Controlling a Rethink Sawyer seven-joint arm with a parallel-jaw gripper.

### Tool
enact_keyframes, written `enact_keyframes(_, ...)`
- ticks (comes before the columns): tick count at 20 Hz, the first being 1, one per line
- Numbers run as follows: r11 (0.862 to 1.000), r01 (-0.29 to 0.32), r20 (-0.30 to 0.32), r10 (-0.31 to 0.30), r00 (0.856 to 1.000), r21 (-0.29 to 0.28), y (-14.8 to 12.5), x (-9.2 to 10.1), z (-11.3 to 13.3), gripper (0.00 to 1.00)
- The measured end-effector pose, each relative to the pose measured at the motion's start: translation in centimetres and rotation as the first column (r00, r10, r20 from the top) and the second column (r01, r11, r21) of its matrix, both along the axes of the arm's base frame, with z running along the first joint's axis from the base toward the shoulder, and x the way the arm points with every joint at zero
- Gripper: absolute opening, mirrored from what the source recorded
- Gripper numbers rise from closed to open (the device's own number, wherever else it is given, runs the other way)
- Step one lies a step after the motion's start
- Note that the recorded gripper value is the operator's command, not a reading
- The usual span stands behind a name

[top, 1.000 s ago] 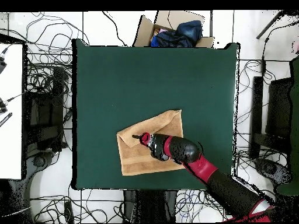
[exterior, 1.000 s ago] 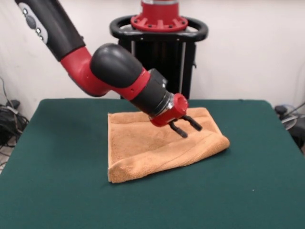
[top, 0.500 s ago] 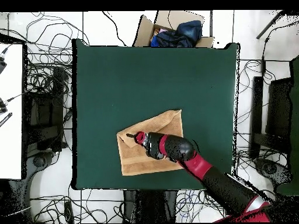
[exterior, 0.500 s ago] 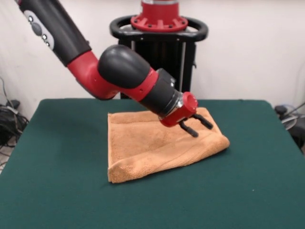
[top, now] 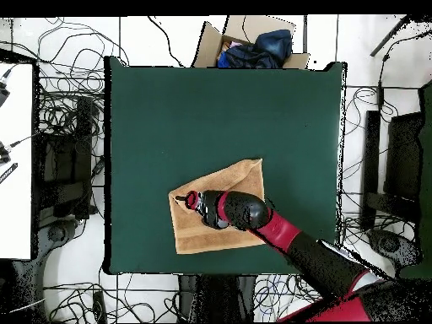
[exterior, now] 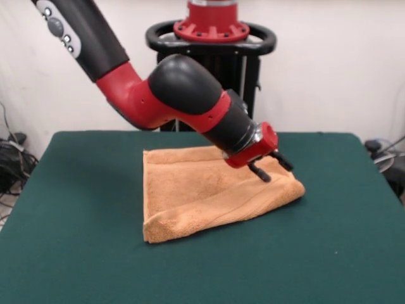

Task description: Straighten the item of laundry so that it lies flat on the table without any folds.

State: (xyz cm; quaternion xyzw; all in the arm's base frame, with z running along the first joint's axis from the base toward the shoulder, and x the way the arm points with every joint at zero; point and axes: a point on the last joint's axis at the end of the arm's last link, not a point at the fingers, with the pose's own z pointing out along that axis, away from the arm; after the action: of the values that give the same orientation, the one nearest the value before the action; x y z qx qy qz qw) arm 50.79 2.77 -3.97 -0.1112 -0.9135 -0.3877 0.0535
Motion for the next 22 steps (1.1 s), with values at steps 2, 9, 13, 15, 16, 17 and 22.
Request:
enact_keyframes(2, 1.0, -0.012, 0.007, 0.012, 1.0, -0.014, 0.2, 0.2, 0.2, 1.0)
enact_keyframes(9, 0.999, -0.023, 0.006, 0.023, 1.0, -0.049, -0.5, 0.1, 0.3, 1.0)
enact_keyframes(13, 0.997, -0.024, 0.003, 0.024, 1.0, -0.073, -1.2, 0.1, 0.3, 1.0)
enact_keyframes(15, 0.996, -0.024, 0.002, 0.024, 1.0, -0.084, -1.6, 0.0, 0.3, 1.0)
enact_keyframes(16, 0.996, -0.024, 0.002, 0.024, 1.0, -0.09, -1.8, 0.0, 0.3, 1.0)
enact_keyframes(17, 0.995, -0.024, 0.003, 0.024, 1.0, -0.095, -1.9, 0.0, 0.4, 1.0)
enact_keyframes(22, 0.99, -0.033, 0.016, 0.035, 0.999, -0.135, -2.7, 0.5, 1.0, 1.0)
